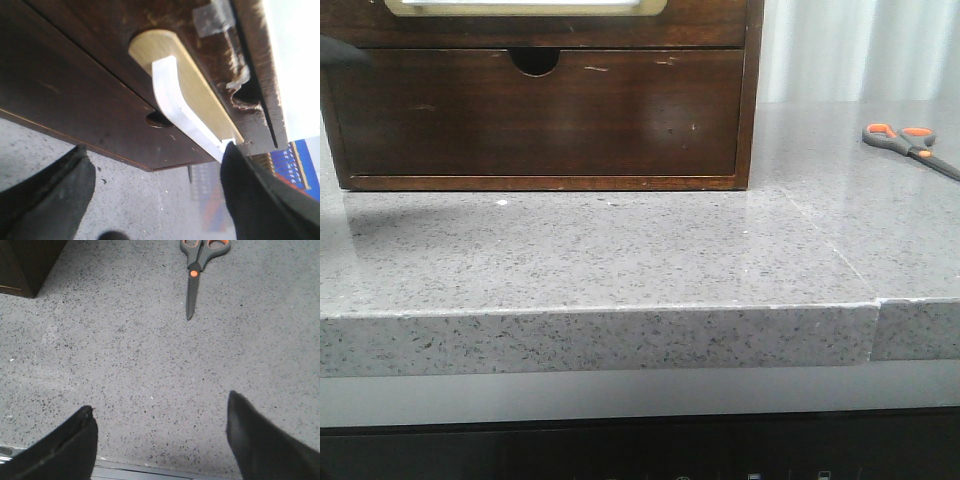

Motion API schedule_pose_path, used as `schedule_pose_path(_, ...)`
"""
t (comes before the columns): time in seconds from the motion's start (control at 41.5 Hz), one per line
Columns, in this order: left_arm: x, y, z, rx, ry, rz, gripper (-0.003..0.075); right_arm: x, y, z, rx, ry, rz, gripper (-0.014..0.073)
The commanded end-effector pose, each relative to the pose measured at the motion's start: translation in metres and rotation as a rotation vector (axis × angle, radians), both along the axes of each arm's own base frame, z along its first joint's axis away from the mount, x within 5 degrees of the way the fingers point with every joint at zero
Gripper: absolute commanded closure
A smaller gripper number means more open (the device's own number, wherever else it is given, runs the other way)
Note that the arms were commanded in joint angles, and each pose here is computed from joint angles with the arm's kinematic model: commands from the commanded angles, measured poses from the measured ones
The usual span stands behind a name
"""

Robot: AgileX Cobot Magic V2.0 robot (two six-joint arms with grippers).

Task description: Put scissors in drawer with both arms

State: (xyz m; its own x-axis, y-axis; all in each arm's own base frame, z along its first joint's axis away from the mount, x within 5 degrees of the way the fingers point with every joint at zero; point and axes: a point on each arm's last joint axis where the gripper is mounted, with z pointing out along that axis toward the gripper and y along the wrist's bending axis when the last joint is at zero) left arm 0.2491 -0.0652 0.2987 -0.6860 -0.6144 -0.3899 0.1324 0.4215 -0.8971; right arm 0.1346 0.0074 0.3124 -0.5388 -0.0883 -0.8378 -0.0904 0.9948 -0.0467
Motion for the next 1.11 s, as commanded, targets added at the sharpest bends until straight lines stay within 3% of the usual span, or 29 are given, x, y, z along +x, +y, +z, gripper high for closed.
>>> schedule_pose_path(0.0,0.009,-0.007,0.018,-0.123,-0.061,-0.062,0.0209,0.004,-0.001,0.016,-0.01,-0.094,-0.006,0.0036)
schedule_pose_path(0.457,0.055,-0.013,0.028,-0.162,-0.091,-0.144,0.022,0.004,-0.001,0.016,-0.01,-0.094,-0.006,0.0036)
schedule_pose_path(0.794,0.056,-0.014,0.027,-0.166,-0.089,-0.152,0.0591,0.004,-0.001,0.016,-0.01,-0.094,-0.006,0.0036)
schedule_pose_path(0.915,0.056,-0.014,0.026,-0.164,-0.088,-0.152,0.0659,0.004,-0.001,0.016,-0.01,-0.094,-0.006,0.0036)
schedule_pose_path(1.083,0.042,-0.014,0.022,-0.152,-0.091,-0.161,0.0678,0.004,-0.001,0.016,-0.01,-0.094,-0.006,0.0036)
